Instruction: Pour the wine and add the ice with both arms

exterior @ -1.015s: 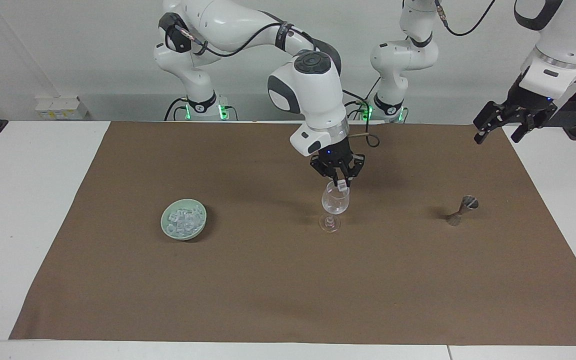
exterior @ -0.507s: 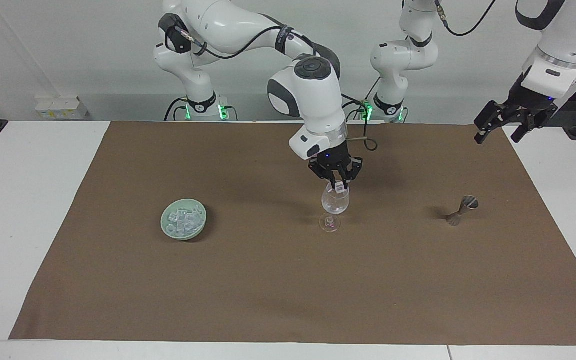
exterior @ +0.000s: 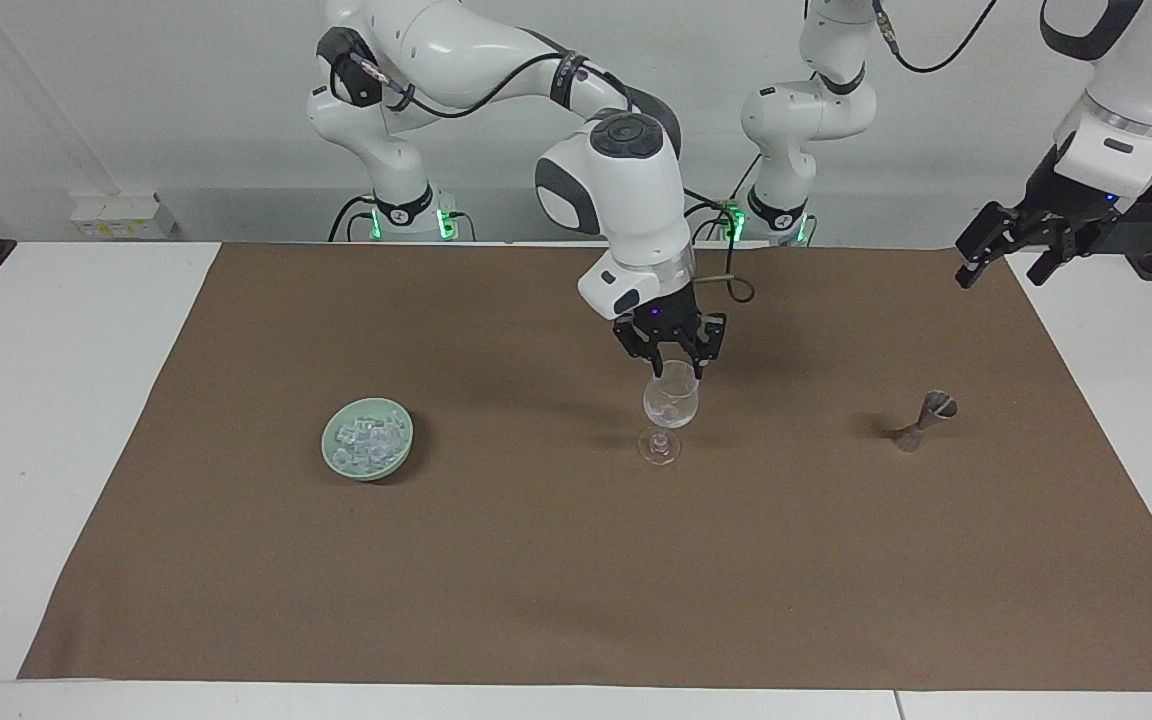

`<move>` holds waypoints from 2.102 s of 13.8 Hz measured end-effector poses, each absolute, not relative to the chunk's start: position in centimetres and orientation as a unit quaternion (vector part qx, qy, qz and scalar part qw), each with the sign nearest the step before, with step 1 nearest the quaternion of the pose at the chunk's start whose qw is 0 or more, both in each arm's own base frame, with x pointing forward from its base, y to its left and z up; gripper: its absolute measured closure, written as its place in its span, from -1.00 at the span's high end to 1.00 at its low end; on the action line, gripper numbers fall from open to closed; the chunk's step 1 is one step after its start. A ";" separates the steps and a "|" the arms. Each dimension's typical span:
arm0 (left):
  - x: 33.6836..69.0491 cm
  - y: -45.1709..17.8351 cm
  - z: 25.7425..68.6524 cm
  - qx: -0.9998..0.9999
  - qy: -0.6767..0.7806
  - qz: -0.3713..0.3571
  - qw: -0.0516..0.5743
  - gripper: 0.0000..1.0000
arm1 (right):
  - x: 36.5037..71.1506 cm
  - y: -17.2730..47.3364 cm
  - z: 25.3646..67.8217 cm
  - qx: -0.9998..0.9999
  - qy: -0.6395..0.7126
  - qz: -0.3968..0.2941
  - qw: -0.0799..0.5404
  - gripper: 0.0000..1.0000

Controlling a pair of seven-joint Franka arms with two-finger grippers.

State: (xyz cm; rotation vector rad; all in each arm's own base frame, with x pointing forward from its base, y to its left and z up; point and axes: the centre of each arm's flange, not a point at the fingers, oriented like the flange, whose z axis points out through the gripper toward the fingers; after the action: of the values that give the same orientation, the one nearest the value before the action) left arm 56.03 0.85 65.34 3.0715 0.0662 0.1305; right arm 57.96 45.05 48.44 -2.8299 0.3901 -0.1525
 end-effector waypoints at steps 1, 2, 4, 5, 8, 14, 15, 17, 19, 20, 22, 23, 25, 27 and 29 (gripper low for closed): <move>56.0 0.8 65.3 0.998 0.020 0.042 0.033 1.00 | 58.0 45.0 48.5 -0.979 0.135 -0.054 0.139 0.16; 56.0 0.6 65.3 0.998 0.019 0.042 0.033 1.00 | 58.2 44.8 48.7 -0.979 0.136 -0.058 0.139 0.33; 56.1 0.3 65.2 0.998 0.016 0.040 0.034 1.00 | 58.9 43.2 50.4 -0.977 0.146 -0.073 0.140 0.72; 56.1 0.2 65.2 0.999 0.016 0.040 0.034 1.00 | 59.4 41.8 51.7 -0.975 0.154 -0.081 0.139 0.96; 56.1 0.1 65.1 0.999 0.015 0.039 0.034 1.00 | 59.7 37.4 55.7 -0.972 0.176 -0.094 0.124 1.00; 56.1 0.3 65.0 0.999 0.016 0.037 0.034 1.00 | 57.5 25.0 61.0 -0.983 0.157 -0.094 0.032 1.00; 56.1 0.3 65.0 0.999 0.017 0.037 0.034 1.00 | 56.9 23.0 61.7 -0.983 0.157 -0.090 0.018 1.00; 56.1 0.4 65.0 0.999 0.017 0.036 0.034 1.00 | 55.6 20.4 62.6 -0.985 0.158 -0.073 -0.006 1.00; 56.0 0.4 64.9 0.999 0.017 0.033 0.034 1.00 | 54.9 18.3 63.0 -0.987 0.152 -0.045 -0.012 1.00; 56.0 0.4 64.9 0.999 0.017 0.031 0.033 1.00 | 54.6 17.4 63.1 -0.989 0.145 -0.033 -0.015 1.00; 55.9 0.6 64.8 0.999 0.019 0.029 0.032 1.00 | 54.2 16.8 63.1 -0.990 0.137 -0.019 -0.020 1.00; 55.9 0.8 64.8 0.999 0.020 0.028 0.032 1.00 | 54.1 16.6 63.0 -0.990 0.138 -0.012 -0.024 1.00; 55.9 1.0 64.8 0.999 0.022 0.027 0.031 1.00 | 53.7 15.1 63.2 -0.991 0.129 -0.001 -0.031 1.00; 55.9 1.1 64.8 0.999 0.023 0.026 0.031 1.00 | 53.4 12.9 63.6 -0.993 0.110 0.001 -0.031 1.00; 55.9 1.1 64.8 0.999 0.018 0.026 0.030 1.00 | 53.4 10.3 64.0 -0.996 0.086 0.005 -0.017 1.00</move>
State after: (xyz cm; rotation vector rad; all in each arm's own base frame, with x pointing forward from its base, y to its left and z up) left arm 55.87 1.15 64.77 3.0803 0.0545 0.0788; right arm 53.42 10.32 64.04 -3.1636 0.2732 0.0159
